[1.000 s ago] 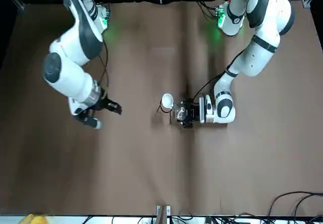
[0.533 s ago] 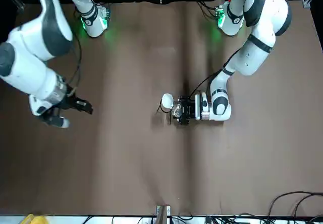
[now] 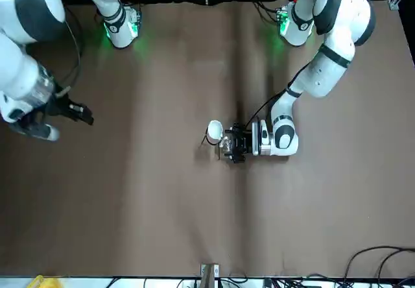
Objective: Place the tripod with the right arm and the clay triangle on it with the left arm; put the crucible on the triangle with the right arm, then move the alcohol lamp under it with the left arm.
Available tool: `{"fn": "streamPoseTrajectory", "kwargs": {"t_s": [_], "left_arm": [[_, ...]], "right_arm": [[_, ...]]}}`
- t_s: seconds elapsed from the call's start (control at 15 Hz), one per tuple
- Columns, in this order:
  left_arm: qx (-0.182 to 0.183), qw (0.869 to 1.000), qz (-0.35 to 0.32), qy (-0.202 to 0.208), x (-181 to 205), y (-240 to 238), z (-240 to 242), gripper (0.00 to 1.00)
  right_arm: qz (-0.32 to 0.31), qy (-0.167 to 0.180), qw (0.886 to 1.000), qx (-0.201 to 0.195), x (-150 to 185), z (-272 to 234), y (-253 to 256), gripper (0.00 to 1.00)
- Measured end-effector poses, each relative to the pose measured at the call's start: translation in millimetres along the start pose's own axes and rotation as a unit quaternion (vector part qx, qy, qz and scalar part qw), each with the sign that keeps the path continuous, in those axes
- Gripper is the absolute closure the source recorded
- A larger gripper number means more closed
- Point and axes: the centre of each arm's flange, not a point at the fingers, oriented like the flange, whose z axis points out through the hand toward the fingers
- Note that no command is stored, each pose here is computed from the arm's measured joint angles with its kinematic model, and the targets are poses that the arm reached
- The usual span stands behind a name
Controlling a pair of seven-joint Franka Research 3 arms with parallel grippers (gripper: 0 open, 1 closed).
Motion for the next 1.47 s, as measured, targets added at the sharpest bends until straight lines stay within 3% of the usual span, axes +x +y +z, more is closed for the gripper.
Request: {"fn": "streamPoseTrajectory", "kwargs": {"t_s": [0.47,0.8,0.93,1.07,1.13,1.2,1.27,1.47], "left_arm": [[0.022,1.000,0.006,-0.010,1,-14,-30,0.01],[0.030,0.999,0.008,-0.021,6,-15,-62,0.01],[0.035,0.999,0.011,-0.024,7,-18,-76,0.02],[0.036,0.999,0.020,-0.025,11,-21,-77,0.04],[0.034,0.999,0.024,-0.024,13,-22,-74,0.05],[0.031,0.999,0.028,-0.024,15,-23,-70,0.13],[0.028,0.999,0.031,-0.024,17,-24,-65,0.15],[0.016,0.999,0.036,-0.024,20,-22,-51,0.18]], "right_arm": [[-0.035,0.011,0.999,-0.004,-47,-64,27,0.39],[-0.055,0.006,0.998,-0.003,-49,-64,51,0.38],[-0.058,0.007,0.998,-0.002,-49,-64,47,0.27],[-0.060,0.009,0.998,-0.002,-49,-64,45,0.25],[-0.061,0.009,0.998,-0.002,-49,-64,44,0.18],[-0.065,0.009,0.998,-0.002,-50,-63,41,0.13],[-0.070,0.009,0.998,-0.002,-51,-63,37,0.12],[-0.079,0.008,0.997,-0.003,-54,-62,27,0.00]]}}
